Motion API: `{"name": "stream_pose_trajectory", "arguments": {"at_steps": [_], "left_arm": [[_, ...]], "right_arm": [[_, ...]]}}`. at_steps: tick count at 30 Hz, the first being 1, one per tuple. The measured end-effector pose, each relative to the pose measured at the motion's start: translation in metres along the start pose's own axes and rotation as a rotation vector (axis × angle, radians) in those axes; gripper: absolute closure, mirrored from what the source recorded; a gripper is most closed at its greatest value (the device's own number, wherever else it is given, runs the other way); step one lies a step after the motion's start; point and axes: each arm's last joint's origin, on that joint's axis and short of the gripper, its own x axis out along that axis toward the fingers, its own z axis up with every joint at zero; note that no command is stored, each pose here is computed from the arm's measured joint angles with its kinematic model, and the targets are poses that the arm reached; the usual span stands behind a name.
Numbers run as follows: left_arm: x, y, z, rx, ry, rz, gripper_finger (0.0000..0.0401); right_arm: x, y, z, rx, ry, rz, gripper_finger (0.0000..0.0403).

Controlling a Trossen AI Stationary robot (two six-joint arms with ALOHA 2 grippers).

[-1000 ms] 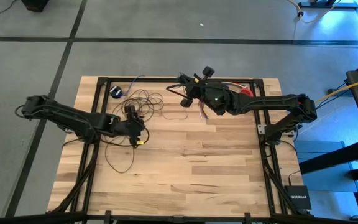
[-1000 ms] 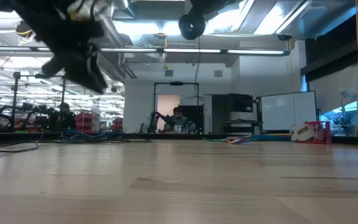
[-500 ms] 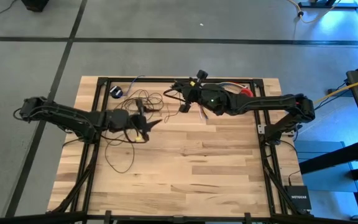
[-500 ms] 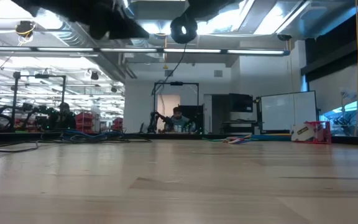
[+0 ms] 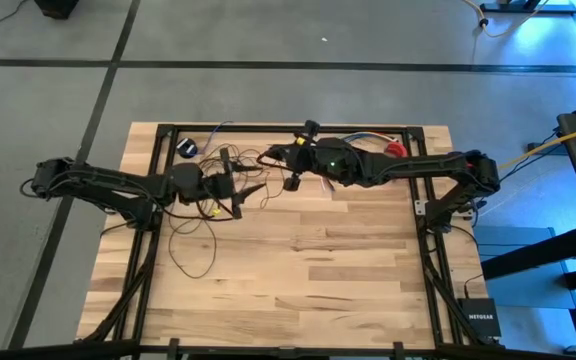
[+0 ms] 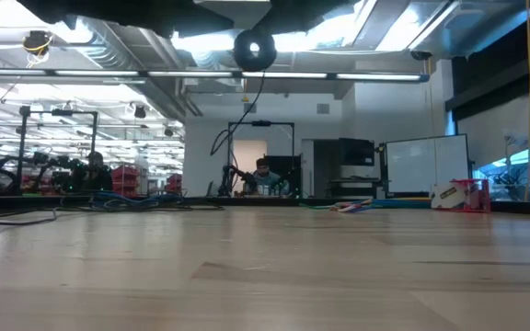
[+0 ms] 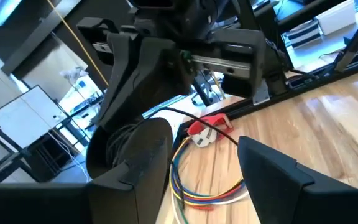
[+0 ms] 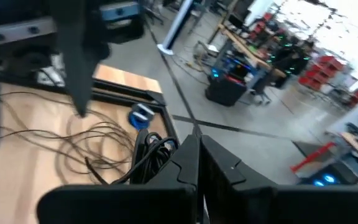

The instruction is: Coiling cords

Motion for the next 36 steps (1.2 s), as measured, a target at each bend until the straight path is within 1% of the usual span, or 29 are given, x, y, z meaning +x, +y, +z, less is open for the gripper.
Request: {"name": "stream_pose_trajectory", "arguments": {"at_steps": [4,9,13,18,24,29,32,34,36], "left_arm": [[0.0,-0.001,0.0,-0.009,0.006,-0.005,0.0211],[0.0,-0.001,-0.002,-0.012,0.019,-0.012,0.0211],[0.0,-0.001,-0.002,-0.012,0.018,-0.011,0.0211],[0.0,-0.001,-0.002,-0.012,0.018,-0.011,0.0211],[0.0,-0.001,-0.002,-0.012,0.019,-0.011,0.0211],[0.0,-0.002,-0.003,-0.006,0.036,-0.021,0.0211],[0.0,-0.003,-0.005,0.0,0.053,-0.031,0.0211],[-0.001,-0.003,-0.005,0.01,0.056,-0.034,0.0211],[-0.001,-0.004,-0.005,0.027,0.059,-0.038,0.0211]], "right_arm": [[0.001,0.002,0.0,0.015,-0.021,0.041,0.0393],[0.001,0.001,0.002,0.029,-0.04,0.032,0.0393],[0.003,0.001,0.004,0.073,-0.065,0.019,0.0393],[0.017,0.01,-0.008,0.072,-0.008,-0.025,0.0393],[0.029,0.019,-0.015,0.077,-0.012,-0.031,0.0393],[0.028,0.016,-0.01,0.094,-0.058,-0.052,0.0394],[0.027,0.011,-0.009,0.101,-0.08,-0.033,0.0398],[0.025,0.004,-0.012,0.135,-0.124,-0.027,0.0398],[0.022,-0.005,-0.022,0.2,-0.21,-0.046,0.0398]]}}
